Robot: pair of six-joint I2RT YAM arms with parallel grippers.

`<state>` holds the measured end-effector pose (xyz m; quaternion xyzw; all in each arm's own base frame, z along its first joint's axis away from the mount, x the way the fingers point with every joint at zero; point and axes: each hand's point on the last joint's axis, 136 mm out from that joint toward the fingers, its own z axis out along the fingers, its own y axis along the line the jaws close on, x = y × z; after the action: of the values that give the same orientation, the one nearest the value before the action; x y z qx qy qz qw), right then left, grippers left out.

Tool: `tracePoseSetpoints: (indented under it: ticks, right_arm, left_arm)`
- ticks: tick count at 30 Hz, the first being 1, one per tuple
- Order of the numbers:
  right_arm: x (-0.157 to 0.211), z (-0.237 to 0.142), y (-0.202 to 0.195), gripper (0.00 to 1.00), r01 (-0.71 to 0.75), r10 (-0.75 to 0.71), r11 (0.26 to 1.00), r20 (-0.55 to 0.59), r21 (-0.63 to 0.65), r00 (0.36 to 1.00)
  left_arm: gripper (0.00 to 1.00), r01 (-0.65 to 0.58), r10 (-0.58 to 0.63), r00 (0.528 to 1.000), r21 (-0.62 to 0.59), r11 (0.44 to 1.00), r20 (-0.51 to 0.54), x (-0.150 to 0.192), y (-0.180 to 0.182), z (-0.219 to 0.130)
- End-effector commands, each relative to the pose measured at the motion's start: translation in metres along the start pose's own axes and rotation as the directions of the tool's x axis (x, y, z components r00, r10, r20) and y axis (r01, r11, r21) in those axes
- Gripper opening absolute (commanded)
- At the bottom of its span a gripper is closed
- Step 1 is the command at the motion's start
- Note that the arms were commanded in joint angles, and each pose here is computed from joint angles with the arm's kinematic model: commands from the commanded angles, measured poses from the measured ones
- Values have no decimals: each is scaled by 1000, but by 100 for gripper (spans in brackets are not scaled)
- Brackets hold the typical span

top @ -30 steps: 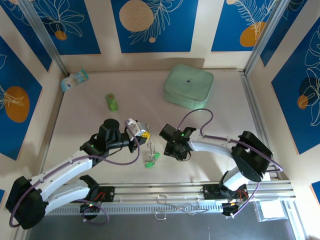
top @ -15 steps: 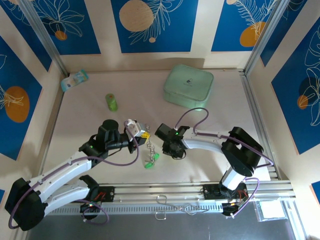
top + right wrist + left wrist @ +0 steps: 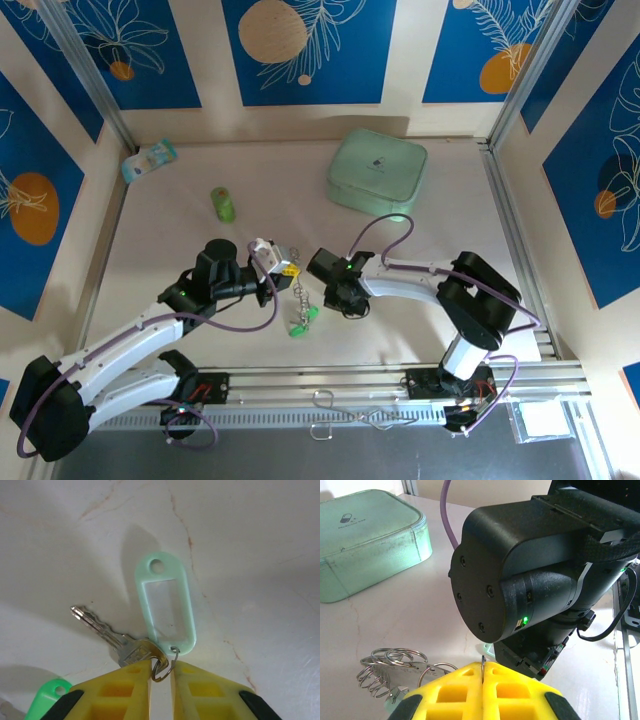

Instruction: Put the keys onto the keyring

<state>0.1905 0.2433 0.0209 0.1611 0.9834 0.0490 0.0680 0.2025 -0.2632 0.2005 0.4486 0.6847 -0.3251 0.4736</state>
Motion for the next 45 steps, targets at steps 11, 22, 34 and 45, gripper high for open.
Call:
tracePoseSetpoints:
  ticks: [11, 22, 34, 45]
  right_arm:
    - [-4, -15, -4, 5, 48, -51, 997, 51, 60, 997]
    - [8, -47, 1, 0, 506, -494, 852, 114, -130, 862]
    - [30, -127, 31, 0, 837, -793, 286, 375, -467, 480]
    - [33, -158, 40, 0, 922, -773, -57, 601, -384, 203]
  left_arm:
    - [0, -42, 41, 998, 10, 999, 36, -10, -4, -3]
    - [0, -45, 46, 998, -27, 999, 38, -10, 3, -1]
    - [0, -23, 25, 999, -61, 998, 46, -6, 9, 1]
    - [0, -83, 81, 987, 11, 996, 138, -20, -5, 0]
